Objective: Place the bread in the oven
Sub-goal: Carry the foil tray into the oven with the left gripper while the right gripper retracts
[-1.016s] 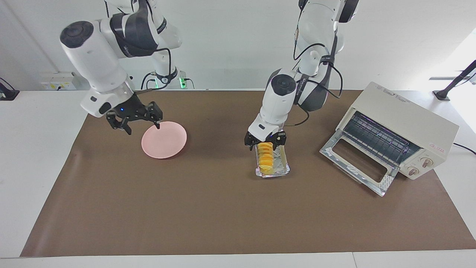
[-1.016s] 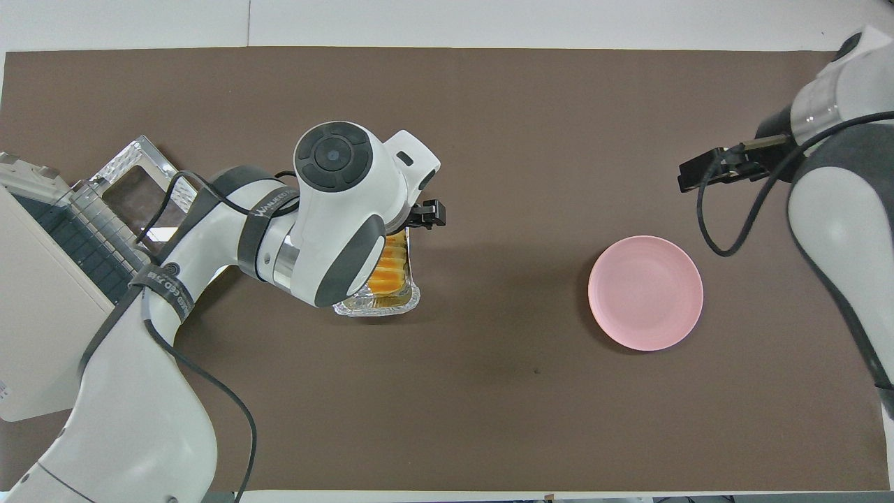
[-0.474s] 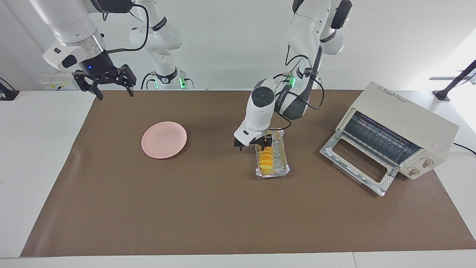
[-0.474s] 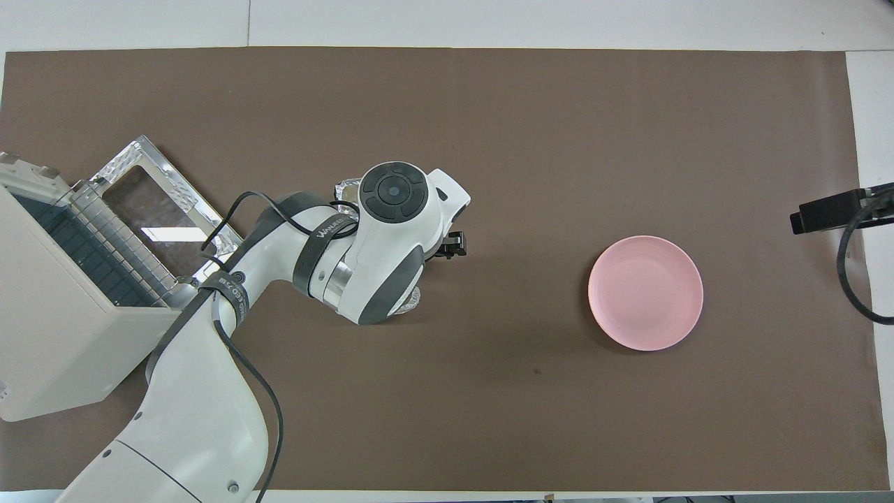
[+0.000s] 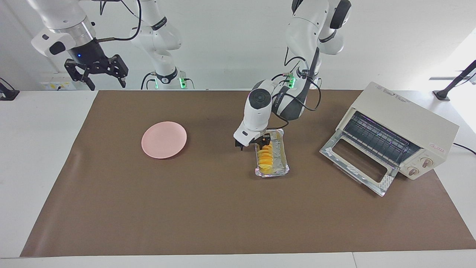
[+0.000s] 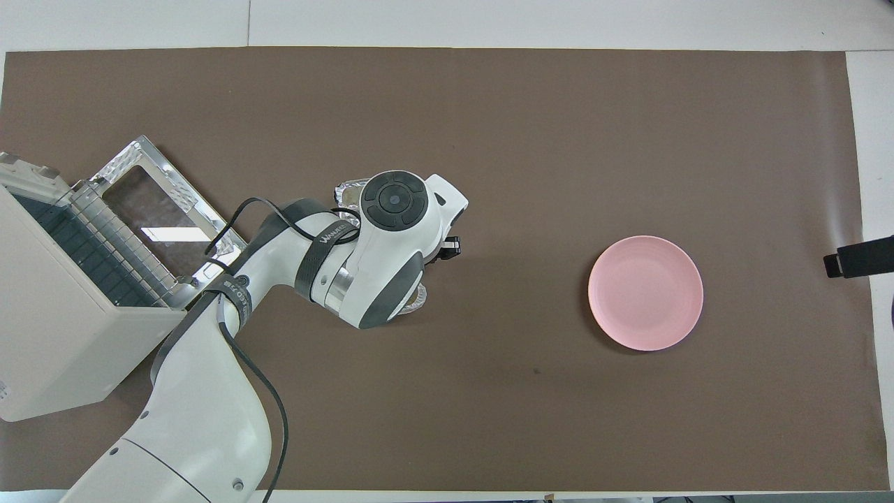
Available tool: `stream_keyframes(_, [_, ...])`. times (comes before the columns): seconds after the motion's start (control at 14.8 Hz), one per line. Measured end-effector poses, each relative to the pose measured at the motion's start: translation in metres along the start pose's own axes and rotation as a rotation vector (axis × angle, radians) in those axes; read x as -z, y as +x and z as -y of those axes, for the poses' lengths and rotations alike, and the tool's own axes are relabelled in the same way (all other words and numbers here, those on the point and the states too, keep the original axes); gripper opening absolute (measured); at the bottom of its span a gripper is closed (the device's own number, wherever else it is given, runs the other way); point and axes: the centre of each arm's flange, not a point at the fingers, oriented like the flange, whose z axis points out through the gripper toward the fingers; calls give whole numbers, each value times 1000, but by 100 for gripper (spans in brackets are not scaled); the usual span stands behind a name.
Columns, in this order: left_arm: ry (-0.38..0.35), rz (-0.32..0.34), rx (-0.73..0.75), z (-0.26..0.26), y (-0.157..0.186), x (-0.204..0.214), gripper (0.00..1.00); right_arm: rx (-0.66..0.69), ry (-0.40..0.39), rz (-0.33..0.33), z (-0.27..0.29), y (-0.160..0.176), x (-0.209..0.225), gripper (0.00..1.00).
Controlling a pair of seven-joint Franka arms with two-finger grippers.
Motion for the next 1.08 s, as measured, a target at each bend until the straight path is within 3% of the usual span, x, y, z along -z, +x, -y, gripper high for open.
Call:
stream_keyframes(0.14, [10, 1, 38, 13, 8, -2, 8, 2, -2, -3, 1, 2, -1, 100])
stream_keyframes(0.2, [14, -3, 69, 23, 15, -1, 2, 1, -2, -5, 0, 4, -2, 100])
stream_keyframes(0.41, [45, -13, 174, 65, 45, 15, 2, -6, -4, -5, -6, 12, -9, 100])
stream_keyframes(0.81, [68, -112, 473, 231, 109, 131, 2, -10, -4, -1, -8, 16, -13, 100])
stream_keyframes(1.08, [76, -97, 632, 333, 119, 143, 2, -11, -23, -28, -10, 19, -10, 100])
